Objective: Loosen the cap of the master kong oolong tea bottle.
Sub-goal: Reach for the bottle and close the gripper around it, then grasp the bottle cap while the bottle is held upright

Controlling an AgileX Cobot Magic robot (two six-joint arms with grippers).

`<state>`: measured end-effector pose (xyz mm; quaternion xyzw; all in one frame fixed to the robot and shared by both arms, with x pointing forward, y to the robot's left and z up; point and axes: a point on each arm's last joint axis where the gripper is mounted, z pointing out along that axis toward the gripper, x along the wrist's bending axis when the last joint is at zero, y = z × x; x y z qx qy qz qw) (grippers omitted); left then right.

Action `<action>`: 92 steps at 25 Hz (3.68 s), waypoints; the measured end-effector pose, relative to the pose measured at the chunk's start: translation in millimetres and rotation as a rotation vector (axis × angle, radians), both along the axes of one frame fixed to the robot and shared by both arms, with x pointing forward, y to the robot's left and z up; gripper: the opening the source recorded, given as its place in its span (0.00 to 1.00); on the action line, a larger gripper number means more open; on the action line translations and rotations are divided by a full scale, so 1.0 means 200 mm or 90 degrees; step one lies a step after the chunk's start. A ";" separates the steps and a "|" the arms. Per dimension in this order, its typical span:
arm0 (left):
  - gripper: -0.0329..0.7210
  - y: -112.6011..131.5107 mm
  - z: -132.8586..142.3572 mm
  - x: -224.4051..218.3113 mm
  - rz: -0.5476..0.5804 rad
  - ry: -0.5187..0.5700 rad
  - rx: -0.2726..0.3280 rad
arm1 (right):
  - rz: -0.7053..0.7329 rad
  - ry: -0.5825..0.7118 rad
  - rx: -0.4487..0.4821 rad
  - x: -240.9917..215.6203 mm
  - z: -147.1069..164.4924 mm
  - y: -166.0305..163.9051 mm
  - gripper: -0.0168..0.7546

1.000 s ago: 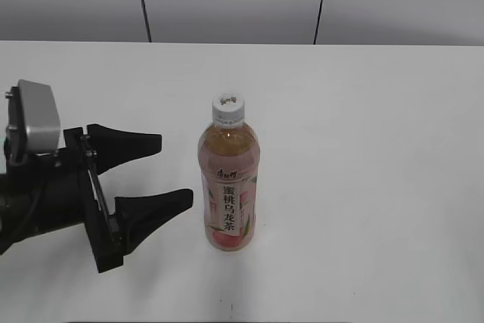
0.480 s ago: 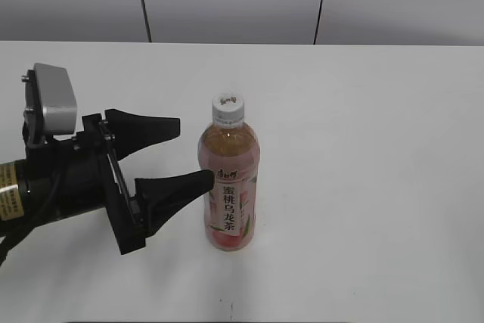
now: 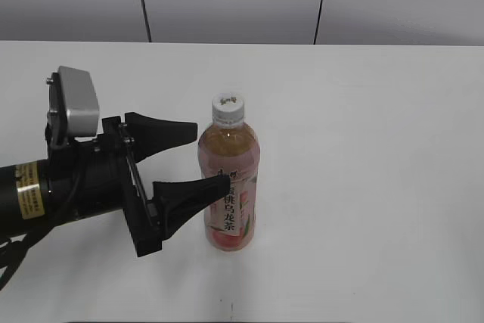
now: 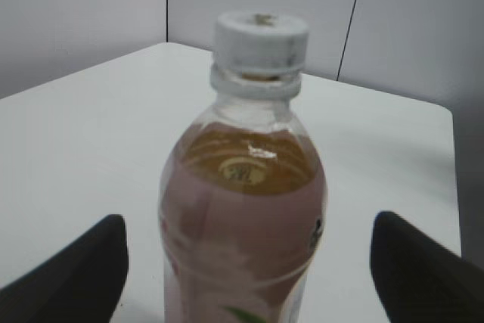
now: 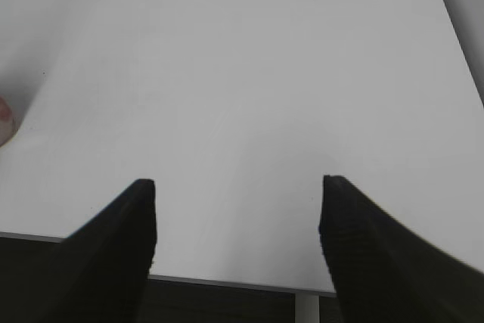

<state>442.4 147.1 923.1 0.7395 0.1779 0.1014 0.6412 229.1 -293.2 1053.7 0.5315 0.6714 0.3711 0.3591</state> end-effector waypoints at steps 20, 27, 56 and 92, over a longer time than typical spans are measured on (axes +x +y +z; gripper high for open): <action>0.83 -0.11 -0.05 0.15 -0.033 0.007 -0.008 | 0.000 0.000 0.000 0.00 0.00 0.00 0.69; 0.83 -0.17 -0.06 0.12 -0.059 0.011 -0.011 | 0.000 0.000 0.000 0.00 0.00 0.00 0.69; 0.66 -0.18 -0.04 0.14 -0.033 0.010 -0.023 | 0.000 0.000 0.000 0.00 0.00 0.00 0.69; 0.66 -0.18 -0.04 0.14 -0.034 0.009 -0.023 | 0.190 0.093 0.001 0.59 0.32 0.15 0.69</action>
